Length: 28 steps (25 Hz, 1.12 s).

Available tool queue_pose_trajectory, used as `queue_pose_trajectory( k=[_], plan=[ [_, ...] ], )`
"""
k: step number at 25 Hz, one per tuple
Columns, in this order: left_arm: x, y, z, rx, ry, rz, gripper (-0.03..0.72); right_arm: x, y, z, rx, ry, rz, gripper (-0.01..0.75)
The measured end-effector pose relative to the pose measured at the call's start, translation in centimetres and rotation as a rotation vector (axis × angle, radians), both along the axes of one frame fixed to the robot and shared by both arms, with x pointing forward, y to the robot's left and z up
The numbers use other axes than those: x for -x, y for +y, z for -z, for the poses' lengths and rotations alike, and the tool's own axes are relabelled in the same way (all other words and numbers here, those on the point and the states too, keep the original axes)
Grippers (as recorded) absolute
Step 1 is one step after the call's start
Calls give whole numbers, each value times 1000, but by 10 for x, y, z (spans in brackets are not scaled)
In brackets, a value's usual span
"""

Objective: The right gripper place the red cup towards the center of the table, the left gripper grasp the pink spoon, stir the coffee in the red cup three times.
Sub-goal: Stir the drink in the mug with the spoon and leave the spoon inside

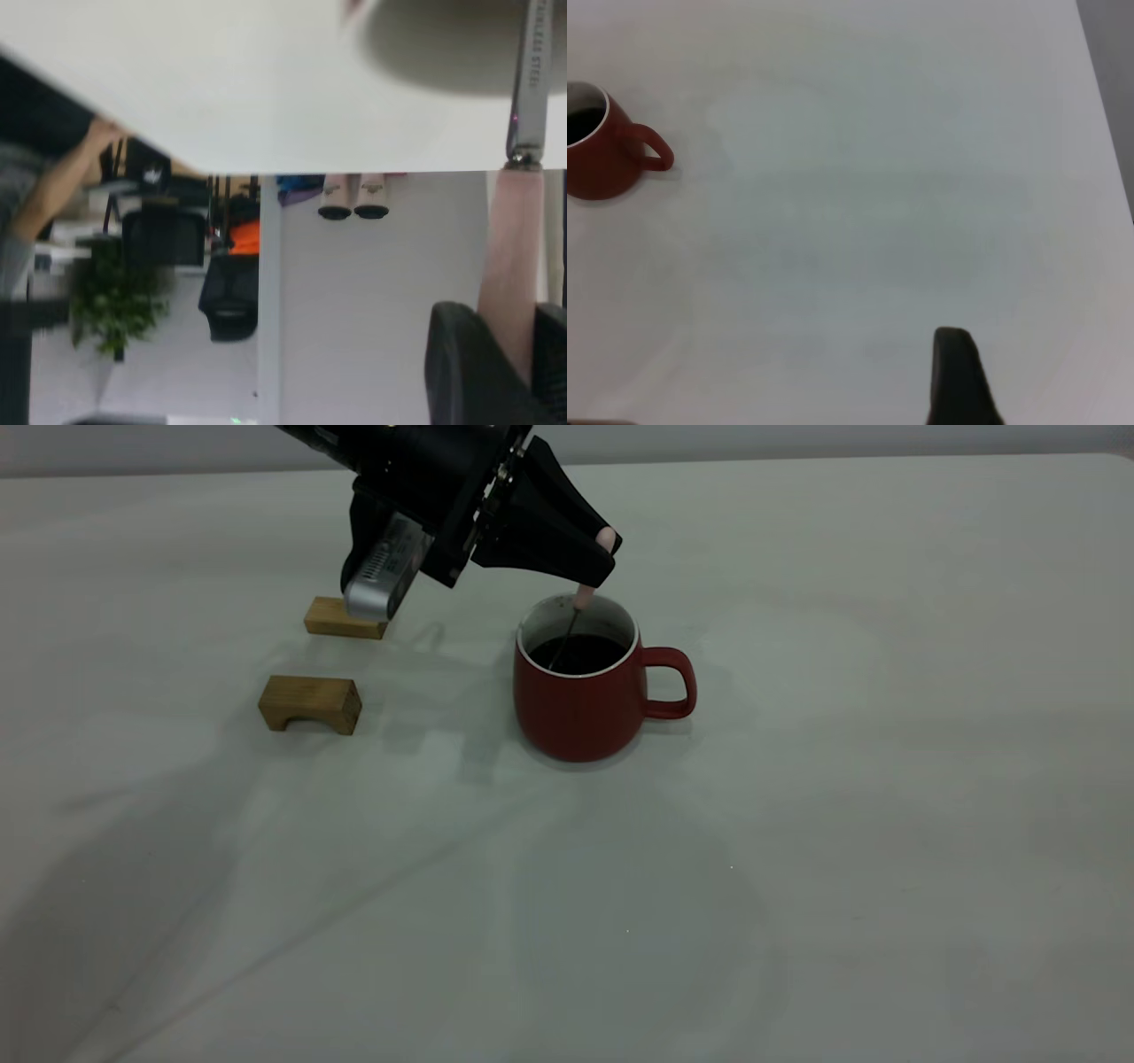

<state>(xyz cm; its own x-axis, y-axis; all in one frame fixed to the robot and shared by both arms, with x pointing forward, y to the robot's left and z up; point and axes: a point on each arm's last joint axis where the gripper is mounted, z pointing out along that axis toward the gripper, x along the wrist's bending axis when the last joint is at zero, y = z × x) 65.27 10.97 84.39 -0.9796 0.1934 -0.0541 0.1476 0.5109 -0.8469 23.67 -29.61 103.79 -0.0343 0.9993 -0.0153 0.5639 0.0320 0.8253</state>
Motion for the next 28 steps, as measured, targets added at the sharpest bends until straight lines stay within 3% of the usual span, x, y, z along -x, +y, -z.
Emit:
queue_pose_trajectory(
  k=[3,7,12,18,22,25,28],
  plan=[
    [-1,-4,5,60,-8,-8,177,0,0,0,0,0,0,511],
    [6,-7,7,123,90,18,177,0,0,0,0,0,0,511],
    [9,-2,6,54,180,19,177,0,0,0,0,0,0,511],
    [-2,9,4,-26,-7,19,177,0,0,0,0,0,0,511],
    [-6,4,4,52,-92,14,177,0,0,0,-1,0,1,511],
    [-1,-2,6,120,-23,25,177,0,0,0,-1,0,1,511],
    [6,-3,4,123,100,39,177,0,0,0,-1,0,1,511]
  ],
)
